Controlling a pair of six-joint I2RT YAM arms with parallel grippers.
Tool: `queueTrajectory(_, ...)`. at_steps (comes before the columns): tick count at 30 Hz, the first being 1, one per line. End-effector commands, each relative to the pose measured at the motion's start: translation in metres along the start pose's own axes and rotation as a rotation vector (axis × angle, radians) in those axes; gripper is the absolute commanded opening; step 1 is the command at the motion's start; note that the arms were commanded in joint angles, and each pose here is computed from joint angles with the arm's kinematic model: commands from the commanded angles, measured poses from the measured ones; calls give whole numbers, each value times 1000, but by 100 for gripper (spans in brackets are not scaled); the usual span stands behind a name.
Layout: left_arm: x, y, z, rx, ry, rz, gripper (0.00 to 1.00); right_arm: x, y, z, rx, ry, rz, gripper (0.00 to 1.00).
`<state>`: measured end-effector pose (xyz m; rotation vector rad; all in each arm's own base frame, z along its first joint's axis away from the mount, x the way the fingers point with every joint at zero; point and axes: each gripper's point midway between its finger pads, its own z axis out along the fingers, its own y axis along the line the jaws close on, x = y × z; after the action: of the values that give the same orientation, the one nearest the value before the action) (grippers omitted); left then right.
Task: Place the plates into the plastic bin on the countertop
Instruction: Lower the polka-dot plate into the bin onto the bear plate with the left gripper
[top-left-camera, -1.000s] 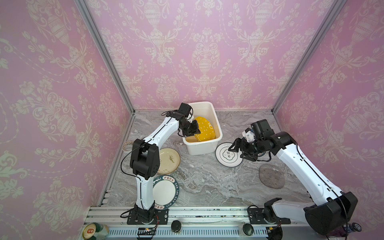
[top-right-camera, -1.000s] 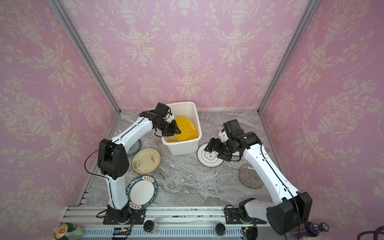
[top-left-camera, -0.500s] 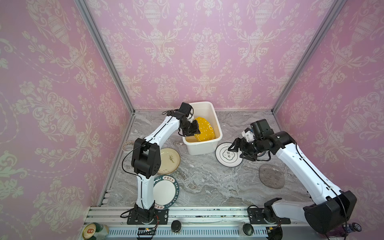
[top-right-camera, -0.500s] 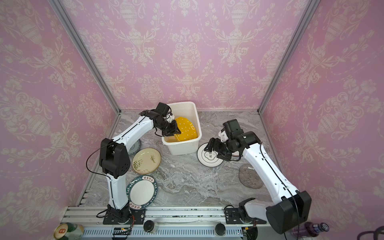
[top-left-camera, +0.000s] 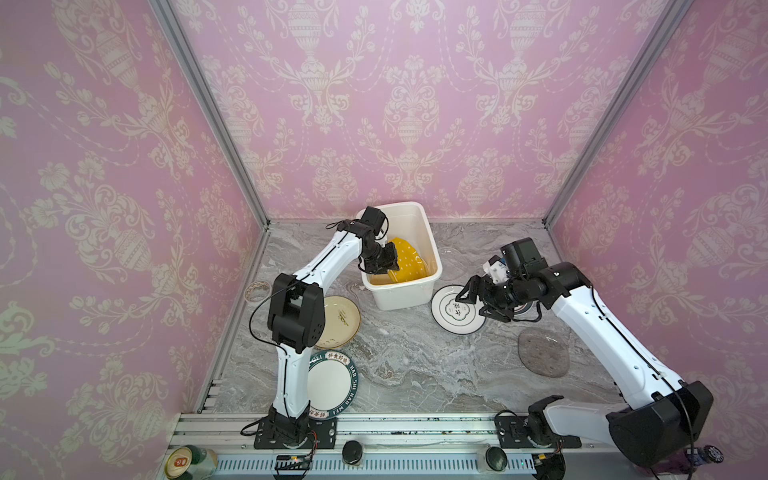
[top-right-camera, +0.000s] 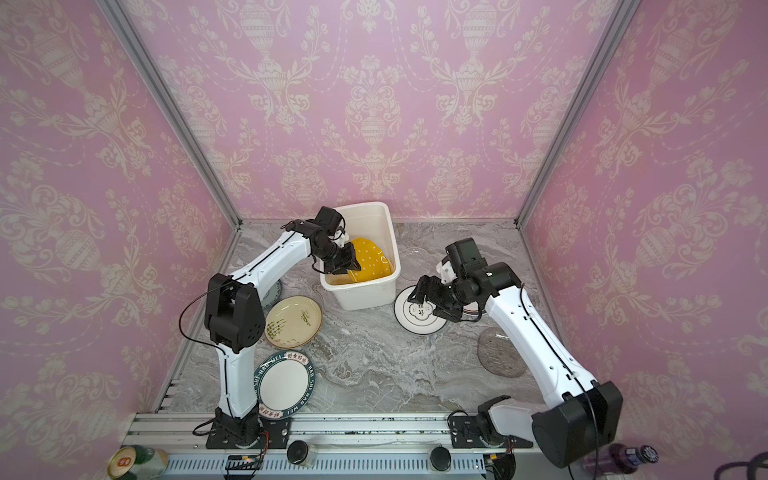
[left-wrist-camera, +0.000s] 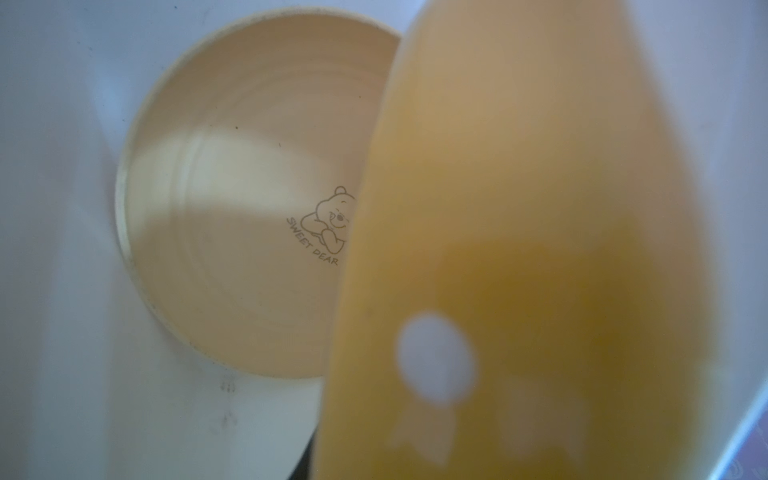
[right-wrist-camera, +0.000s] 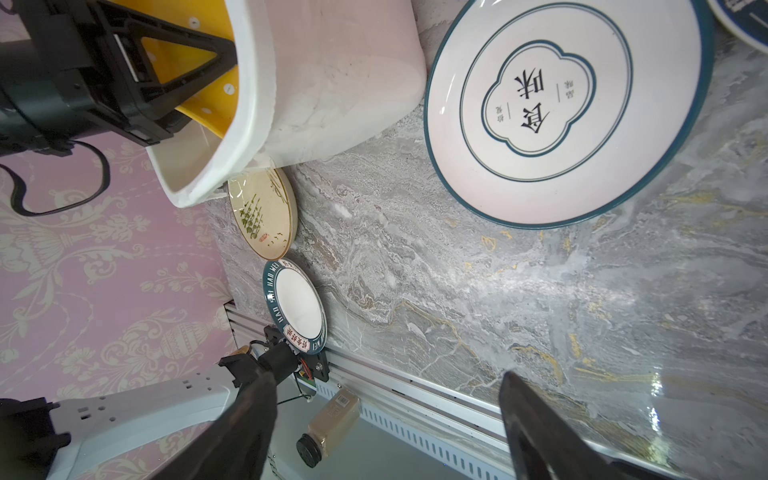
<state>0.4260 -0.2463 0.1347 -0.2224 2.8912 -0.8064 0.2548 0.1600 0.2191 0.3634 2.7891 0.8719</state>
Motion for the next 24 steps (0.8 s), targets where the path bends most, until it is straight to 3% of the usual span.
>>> queueTrajectory(1,-1,-3,6,-3,17,39,21,-1,4,-3,-10,6,-11,85)
queueTrajectory(10,0,-12,13,-18,34,61,27,1,0,-2,-6,5,-10,84)
queueTrajectory(19,1,-4,8,-85,31,88,46,1,-1,-1,-7,4,-15,84)
queueTrajectory(24,3,1,5,-123,34,92,50,2,0,-1,-14,1,-13,85)
